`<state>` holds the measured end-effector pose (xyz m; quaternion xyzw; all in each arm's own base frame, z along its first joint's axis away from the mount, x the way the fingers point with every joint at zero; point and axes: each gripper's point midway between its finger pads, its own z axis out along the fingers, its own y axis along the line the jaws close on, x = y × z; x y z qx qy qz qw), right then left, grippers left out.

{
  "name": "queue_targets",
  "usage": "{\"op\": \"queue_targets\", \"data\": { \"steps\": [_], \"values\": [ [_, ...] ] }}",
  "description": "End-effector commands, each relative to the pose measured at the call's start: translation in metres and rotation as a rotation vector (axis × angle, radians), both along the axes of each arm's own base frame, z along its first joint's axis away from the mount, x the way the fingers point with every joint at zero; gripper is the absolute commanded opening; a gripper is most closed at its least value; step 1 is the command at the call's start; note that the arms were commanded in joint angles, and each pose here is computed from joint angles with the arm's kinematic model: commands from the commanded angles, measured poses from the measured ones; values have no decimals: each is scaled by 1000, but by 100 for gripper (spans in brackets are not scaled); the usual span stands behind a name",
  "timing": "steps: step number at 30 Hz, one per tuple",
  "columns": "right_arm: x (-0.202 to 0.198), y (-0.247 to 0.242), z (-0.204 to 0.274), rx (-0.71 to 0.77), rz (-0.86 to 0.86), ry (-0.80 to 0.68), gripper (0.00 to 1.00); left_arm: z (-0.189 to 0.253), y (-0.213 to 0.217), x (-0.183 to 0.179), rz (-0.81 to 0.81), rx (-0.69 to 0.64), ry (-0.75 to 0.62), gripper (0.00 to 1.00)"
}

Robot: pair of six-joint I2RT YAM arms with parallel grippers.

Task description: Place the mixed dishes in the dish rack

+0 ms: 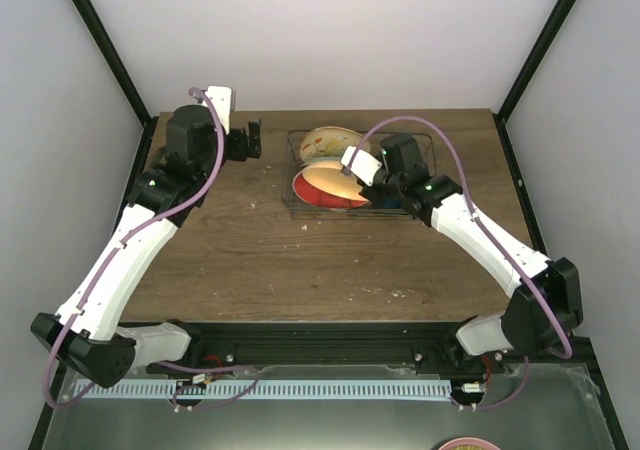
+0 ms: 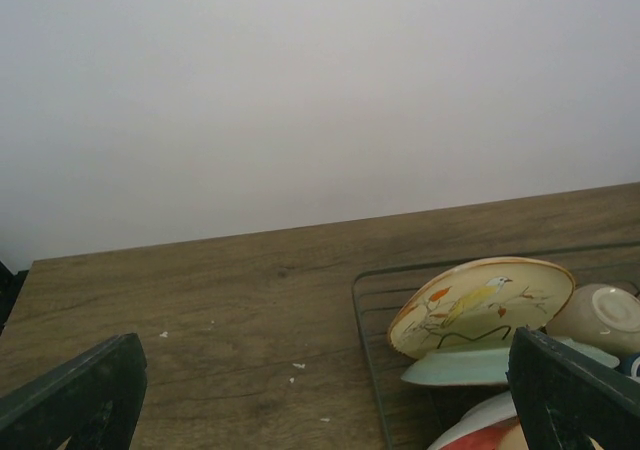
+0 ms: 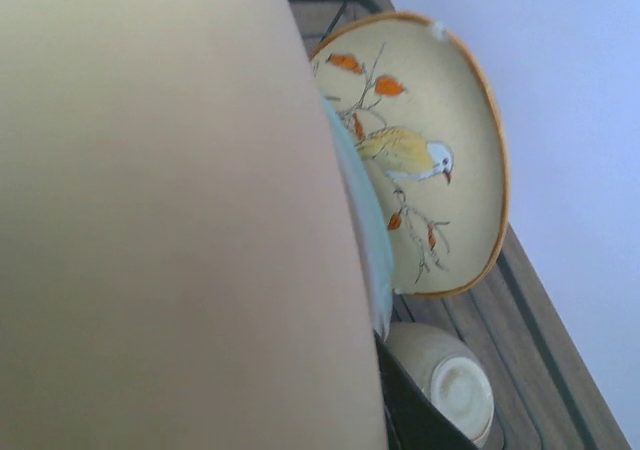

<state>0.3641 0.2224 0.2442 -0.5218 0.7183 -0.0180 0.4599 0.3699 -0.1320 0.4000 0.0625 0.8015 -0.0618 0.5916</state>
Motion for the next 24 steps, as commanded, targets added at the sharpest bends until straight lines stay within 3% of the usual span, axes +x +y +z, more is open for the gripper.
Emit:
{"op": "queue_targets", "data": {
  "steps": [1,24],
  "values": [
    [0,3,22,22,15,-141,1,-7,2,5,17,-5,7,100],
    [-23,21,-33,-151,151,-263,2,-21,1,7,21,-1,36,100]
  ]
}}
